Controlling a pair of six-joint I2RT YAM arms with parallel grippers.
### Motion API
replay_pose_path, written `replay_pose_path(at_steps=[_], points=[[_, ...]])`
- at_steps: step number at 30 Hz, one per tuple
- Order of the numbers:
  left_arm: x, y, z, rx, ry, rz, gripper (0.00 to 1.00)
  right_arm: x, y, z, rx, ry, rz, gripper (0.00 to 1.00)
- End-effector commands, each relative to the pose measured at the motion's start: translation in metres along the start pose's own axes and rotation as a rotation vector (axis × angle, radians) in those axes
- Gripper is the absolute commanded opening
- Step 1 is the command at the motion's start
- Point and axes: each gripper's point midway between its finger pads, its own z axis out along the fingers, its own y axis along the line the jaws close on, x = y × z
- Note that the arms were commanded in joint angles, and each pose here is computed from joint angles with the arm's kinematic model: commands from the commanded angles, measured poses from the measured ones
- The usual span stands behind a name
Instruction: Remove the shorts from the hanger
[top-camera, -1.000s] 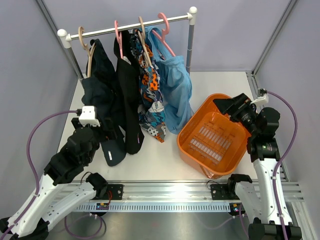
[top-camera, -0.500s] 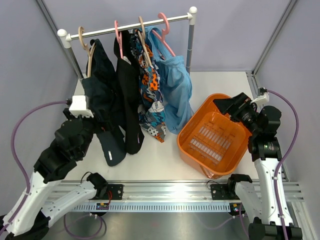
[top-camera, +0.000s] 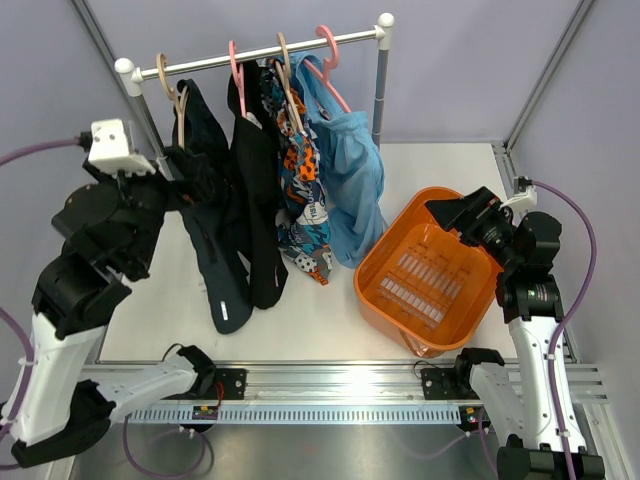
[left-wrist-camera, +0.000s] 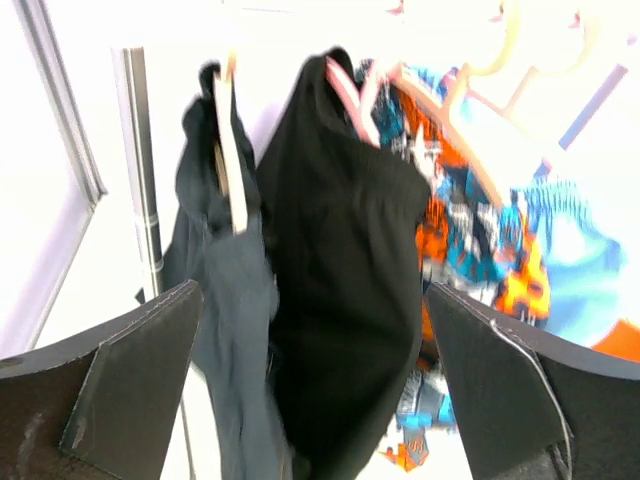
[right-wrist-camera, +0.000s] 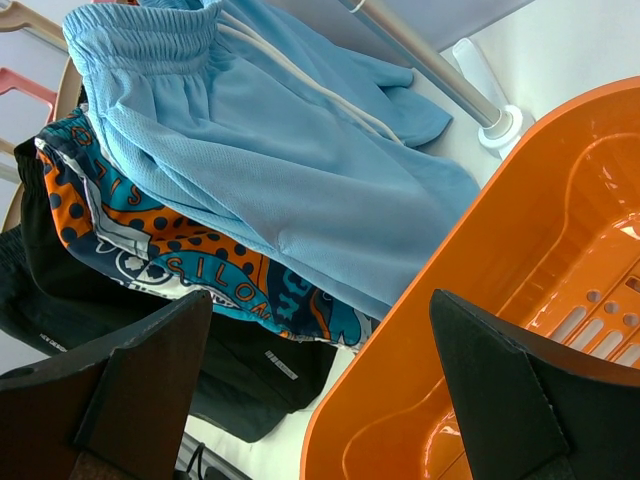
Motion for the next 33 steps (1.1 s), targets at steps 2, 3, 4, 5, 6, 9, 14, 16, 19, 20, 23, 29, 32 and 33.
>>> replay_pose_path(at_steps=[2, 3, 4, 5, 6, 9, 14, 16, 19, 20, 23, 29, 32, 33], points=[[-0.023, -0.009, 0.032, -0.098, 0.001, 0.055, 0.97, -0.009, 0.013, -0.006, -0.025, -0.026, -0.031, 0.99], [-0.023, -0.006, 0.036, -0.126, 0.016, 0.077, 0.97, -0.009, 0.013, -0.007, -0.025, -0.026, -0.031, 1.00], [-0.033, -0.006, 0.037, -0.142, 0.002, 0.090, 0.96, -0.009, 0.013, -0.007, -0.024, -0.028, -0.030, 1.00], [-0.027, -0.009, 0.049, -0.168, 0.025, 0.125, 0.96, -0.009, 0.014, -0.008, -0.025, -0.028, -0.029, 0.99], [-0.029, -0.006, 0.053, -0.196, 0.021, 0.135, 0.95, -0.009, 0.014, -0.008, -0.027, -0.026, -0.027, 1.00], [-0.028, -0.006, 0.069, -0.203, 0.056, 0.165, 0.89, -0.008, 0.016, -0.008, -0.035, -0.019, -0.020, 1.00], [-0.020, 0.009, 0.088, -0.229, 0.114, 0.130, 0.80, -0.006, 0.016, -0.010, -0.030, -0.012, -0.023, 1.00], [-0.014, 0.018, 0.096, -0.241, 0.134, 0.127, 0.80, -0.006, 0.016, -0.011, -0.028, -0.009, -0.025, 1.00], [-0.007, 0.028, 0.107, -0.242, 0.164, 0.123, 0.80, -0.005, 0.015, -0.011, -0.023, -0.004, -0.031, 0.99], [-0.004, 0.030, 0.111, -0.243, 0.171, 0.126, 0.80, -0.005, 0.014, -0.010, -0.021, -0.001, -0.030, 1.00], [0.001, 0.037, 0.123, -0.243, 0.189, 0.122, 0.80, -0.005, 0.014, -0.010, -0.019, 0.002, -0.032, 0.99], [0.014, 0.044, 0.146, -0.226, 0.222, 0.105, 0.79, -0.005, 0.014, -0.009, -0.017, 0.006, -0.032, 1.00], [0.020, 0.049, 0.157, -0.241, 0.228, 0.101, 0.77, -0.004, 0.014, -0.009, -0.019, 0.008, -0.030, 1.00], [0.023, 0.051, 0.161, -0.251, 0.235, 0.102, 0.76, -0.004, 0.013, -0.009, -0.017, 0.010, -0.030, 0.99]])
